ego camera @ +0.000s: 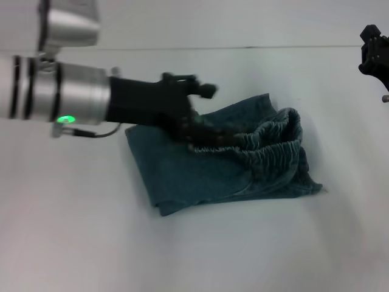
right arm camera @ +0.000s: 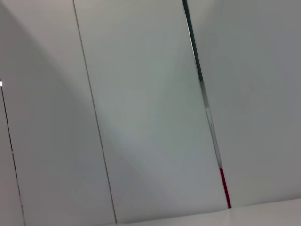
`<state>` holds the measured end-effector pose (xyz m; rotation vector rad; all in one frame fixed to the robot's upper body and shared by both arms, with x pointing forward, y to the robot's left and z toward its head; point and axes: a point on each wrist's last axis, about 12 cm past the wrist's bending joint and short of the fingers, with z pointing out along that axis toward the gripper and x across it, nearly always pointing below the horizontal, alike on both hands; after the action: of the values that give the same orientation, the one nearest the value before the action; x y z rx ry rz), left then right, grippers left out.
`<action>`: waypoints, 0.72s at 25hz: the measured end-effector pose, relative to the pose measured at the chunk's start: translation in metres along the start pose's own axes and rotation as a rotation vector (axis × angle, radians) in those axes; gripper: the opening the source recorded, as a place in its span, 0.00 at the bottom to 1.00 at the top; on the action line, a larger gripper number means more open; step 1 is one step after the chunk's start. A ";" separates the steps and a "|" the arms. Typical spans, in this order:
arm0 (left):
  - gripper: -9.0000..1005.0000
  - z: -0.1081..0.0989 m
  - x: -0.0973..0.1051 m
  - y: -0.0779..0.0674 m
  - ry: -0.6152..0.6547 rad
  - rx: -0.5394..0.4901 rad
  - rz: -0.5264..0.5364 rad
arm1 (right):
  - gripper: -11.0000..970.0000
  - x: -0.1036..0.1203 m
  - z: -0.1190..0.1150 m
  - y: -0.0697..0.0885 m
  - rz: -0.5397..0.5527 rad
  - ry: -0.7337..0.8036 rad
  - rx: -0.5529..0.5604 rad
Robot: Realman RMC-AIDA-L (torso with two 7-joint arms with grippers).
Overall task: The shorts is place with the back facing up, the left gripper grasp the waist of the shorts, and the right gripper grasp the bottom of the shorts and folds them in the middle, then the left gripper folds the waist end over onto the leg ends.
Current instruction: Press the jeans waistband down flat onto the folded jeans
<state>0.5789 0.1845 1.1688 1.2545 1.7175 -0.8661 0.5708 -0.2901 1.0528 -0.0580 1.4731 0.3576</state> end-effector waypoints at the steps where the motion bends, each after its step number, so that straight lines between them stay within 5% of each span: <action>1: 0.94 -0.007 0.005 0.001 0.017 -0.011 -0.019 | 0.03 0.000 0.000 0.000 0.000 0.001 0.000; 5: 0.94 -0.023 0.029 0.007 0.129 -0.066 -0.103 | 0.03 0.001 -0.001 0.001 -0.006 0.013 -0.020; 10: 0.94 -0.013 0.048 0.017 0.267 -0.126 -0.159 | 0.03 0.003 -0.004 0.002 -0.010 0.021 -0.037; 18: 0.94 0.018 0.042 0.018 0.320 -0.067 -0.143 | 0.03 0.004 -0.007 0.001 -0.013 0.030 -0.035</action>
<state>0.5933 0.1904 1.1219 1.2905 2.0928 -0.7099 0.5643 -0.2902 1.0480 -0.1011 1.4956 0.3732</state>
